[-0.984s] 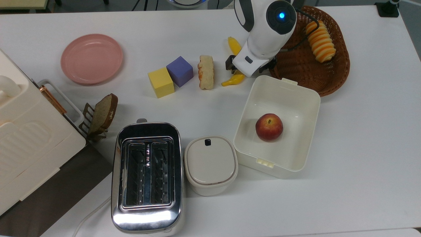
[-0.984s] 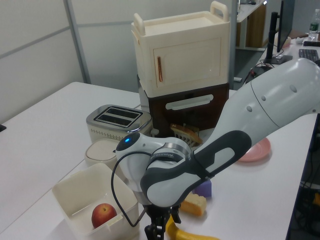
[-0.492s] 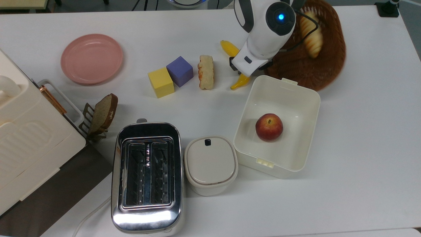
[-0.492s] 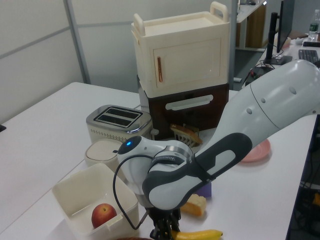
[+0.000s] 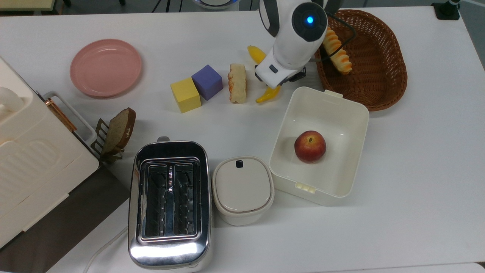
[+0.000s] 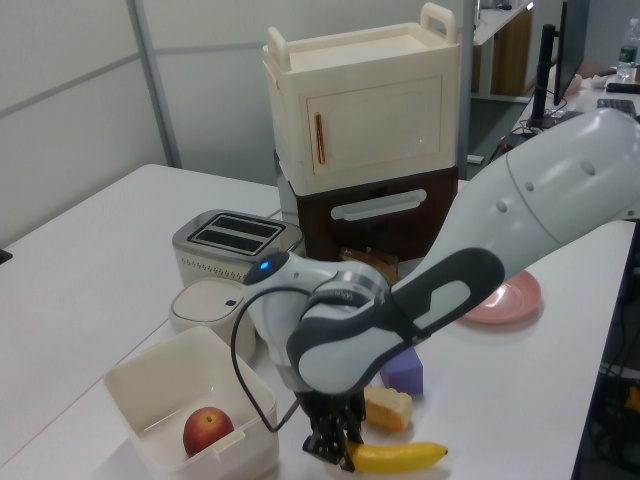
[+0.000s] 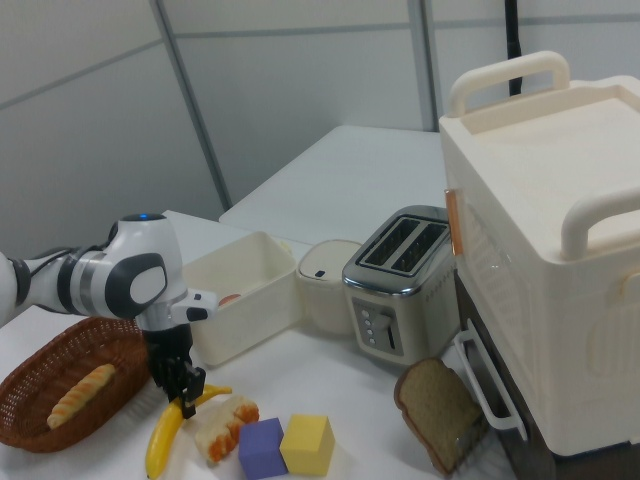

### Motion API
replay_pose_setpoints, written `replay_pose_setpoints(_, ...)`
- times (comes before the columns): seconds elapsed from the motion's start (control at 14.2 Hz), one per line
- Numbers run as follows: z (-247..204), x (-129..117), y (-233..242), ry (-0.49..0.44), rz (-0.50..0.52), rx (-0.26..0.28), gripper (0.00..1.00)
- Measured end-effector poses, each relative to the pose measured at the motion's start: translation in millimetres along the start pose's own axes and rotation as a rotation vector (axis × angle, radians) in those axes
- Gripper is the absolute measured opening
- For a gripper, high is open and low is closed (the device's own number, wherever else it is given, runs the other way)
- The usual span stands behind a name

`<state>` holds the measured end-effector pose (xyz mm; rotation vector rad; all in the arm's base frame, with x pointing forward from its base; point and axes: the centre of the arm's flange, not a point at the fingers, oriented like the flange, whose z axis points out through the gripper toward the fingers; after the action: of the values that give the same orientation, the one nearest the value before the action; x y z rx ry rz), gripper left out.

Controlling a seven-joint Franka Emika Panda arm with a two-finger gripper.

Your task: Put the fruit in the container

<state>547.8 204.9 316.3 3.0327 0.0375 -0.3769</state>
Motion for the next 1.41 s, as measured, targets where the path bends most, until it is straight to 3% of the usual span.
replay_pose_setpoints(0.35, -108, -24, 19, 0.020, 0.022, 0.067, 0.35)
replay_pose_setpoints(0.63, -193, -9, 44, 0.122, 0.147, 0.232, 0.35)
replay_pose_setpoints(0.77, -206, 2, 45, 0.147, 0.249, 0.253, 0.35)
replay_pose_setpoints(0.91, -213, 24, 42, 0.233, 0.376, 0.301, 0.35)
replay_pose_setpoints(1.19, -213, 46, 37, 0.313, 0.509, 0.353, 0.35)
replay_pose_setpoints(1.34, -211, 59, 37, 0.348, 0.622, 0.341, 0.36)
replay_pose_setpoints(1.41, -209, 65, 36, 0.365, 0.684, 0.329, 0.43)
